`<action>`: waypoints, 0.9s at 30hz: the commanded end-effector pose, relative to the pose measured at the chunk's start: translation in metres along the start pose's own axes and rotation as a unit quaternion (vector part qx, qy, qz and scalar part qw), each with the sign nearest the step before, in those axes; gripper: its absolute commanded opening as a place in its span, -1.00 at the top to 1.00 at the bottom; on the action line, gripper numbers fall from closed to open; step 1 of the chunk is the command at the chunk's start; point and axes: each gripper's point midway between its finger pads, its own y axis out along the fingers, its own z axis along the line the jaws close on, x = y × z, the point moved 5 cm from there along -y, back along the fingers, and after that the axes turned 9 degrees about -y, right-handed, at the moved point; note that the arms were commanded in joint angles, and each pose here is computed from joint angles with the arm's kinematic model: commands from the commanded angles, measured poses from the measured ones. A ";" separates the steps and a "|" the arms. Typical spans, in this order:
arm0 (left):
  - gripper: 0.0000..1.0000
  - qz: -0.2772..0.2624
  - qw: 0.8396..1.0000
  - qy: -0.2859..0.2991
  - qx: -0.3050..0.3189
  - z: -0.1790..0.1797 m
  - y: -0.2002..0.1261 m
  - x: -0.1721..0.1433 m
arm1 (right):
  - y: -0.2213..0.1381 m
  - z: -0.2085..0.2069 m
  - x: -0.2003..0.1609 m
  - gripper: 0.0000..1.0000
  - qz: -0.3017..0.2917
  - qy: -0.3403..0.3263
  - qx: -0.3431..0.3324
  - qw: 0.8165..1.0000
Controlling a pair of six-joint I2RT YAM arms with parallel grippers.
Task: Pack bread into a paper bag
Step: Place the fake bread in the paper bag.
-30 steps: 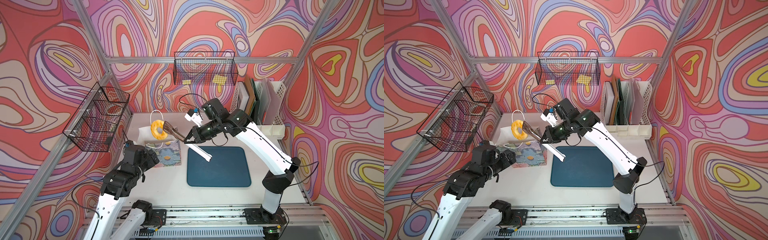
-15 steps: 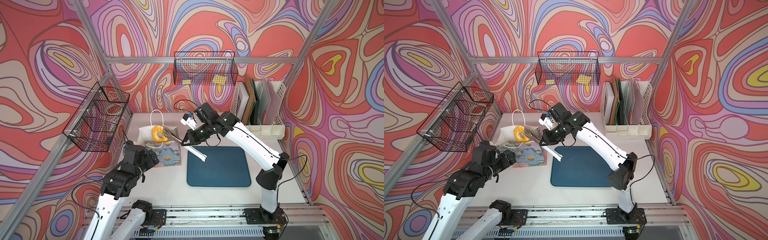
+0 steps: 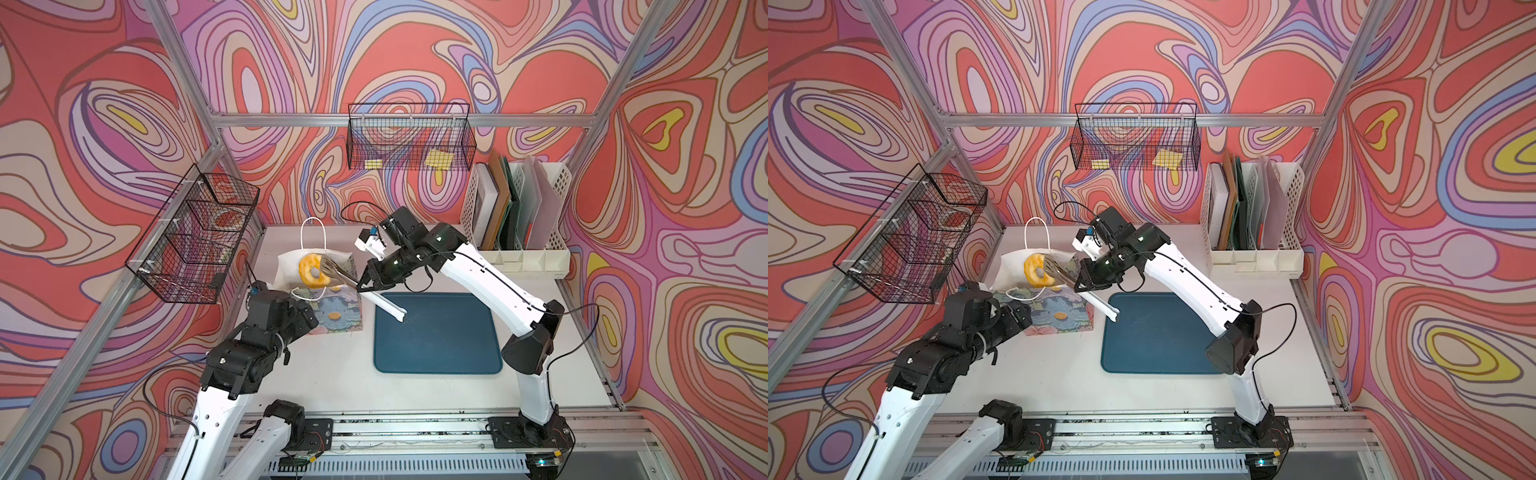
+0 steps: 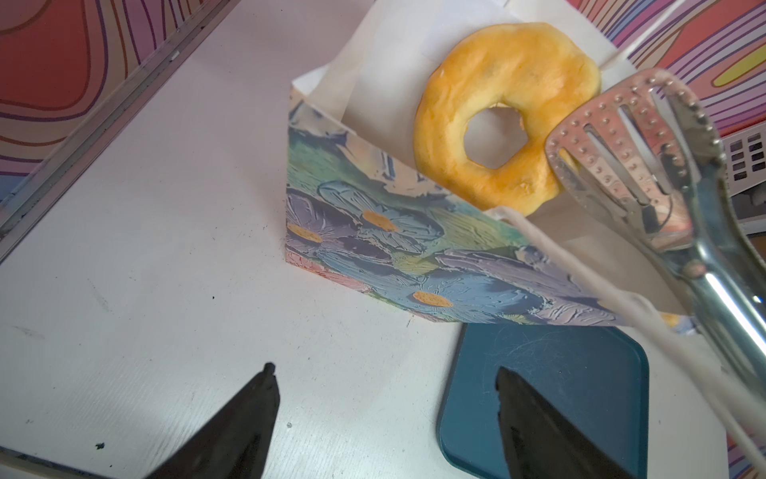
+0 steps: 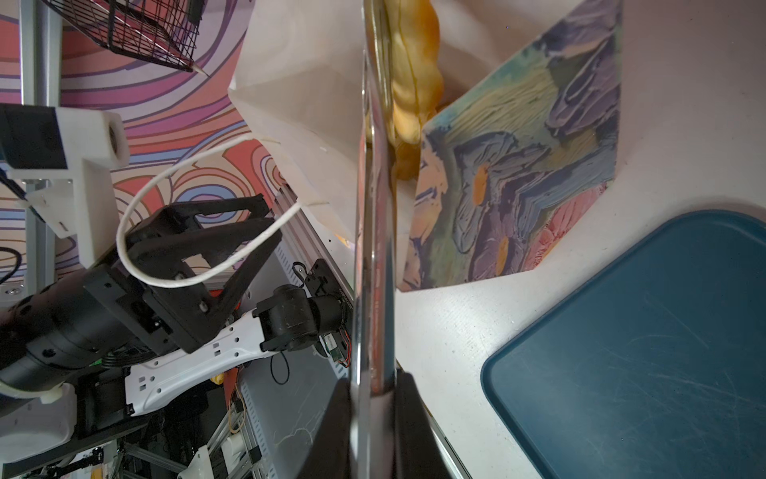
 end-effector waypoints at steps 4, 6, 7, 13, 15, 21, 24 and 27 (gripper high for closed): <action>-0.75 -0.007 1.000 0.008 -0.002 0.000 -0.003 0.002 | -0.006 0.008 0.008 0.62 -0.020 -0.022 0.004 1.000; -0.74 -0.005 1.000 0.007 -0.002 0.000 -0.002 0.002 | -0.007 0.009 0.009 0.62 -0.023 -0.023 0.006 0.999; -0.74 -0.006 1.000 0.007 -0.002 0.000 -0.002 0.001 | -0.008 0.009 0.010 0.62 -0.025 -0.024 0.005 0.999; -0.75 -0.005 1.000 0.006 0.000 0.001 -0.001 0.000 | -0.024 0.018 0.016 0.62 -0.043 -0.040 -0.004 0.998; -0.75 -0.004 1.000 0.006 0.000 0.001 -0.001 0.000 | -0.033 0.020 0.018 0.62 -0.054 -0.044 -0.007 0.998; -0.75 -0.007 1.000 0.006 0.000 0.002 -0.002 0.001 | -0.081 0.024 0.023 0.67 -0.115 -0.043 -0.041 0.992; -0.75 -0.008 1.000 0.008 -0.002 0.001 -0.003 0.001 | -0.112 0.012 0.015 0.69 -0.146 -0.021 -0.076 0.986; -0.75 -0.008 1.000 0.008 -0.005 -0.001 -0.002 0.002 | -0.146 -0.001 0.000 0.69 -0.181 0.005 -0.105 0.978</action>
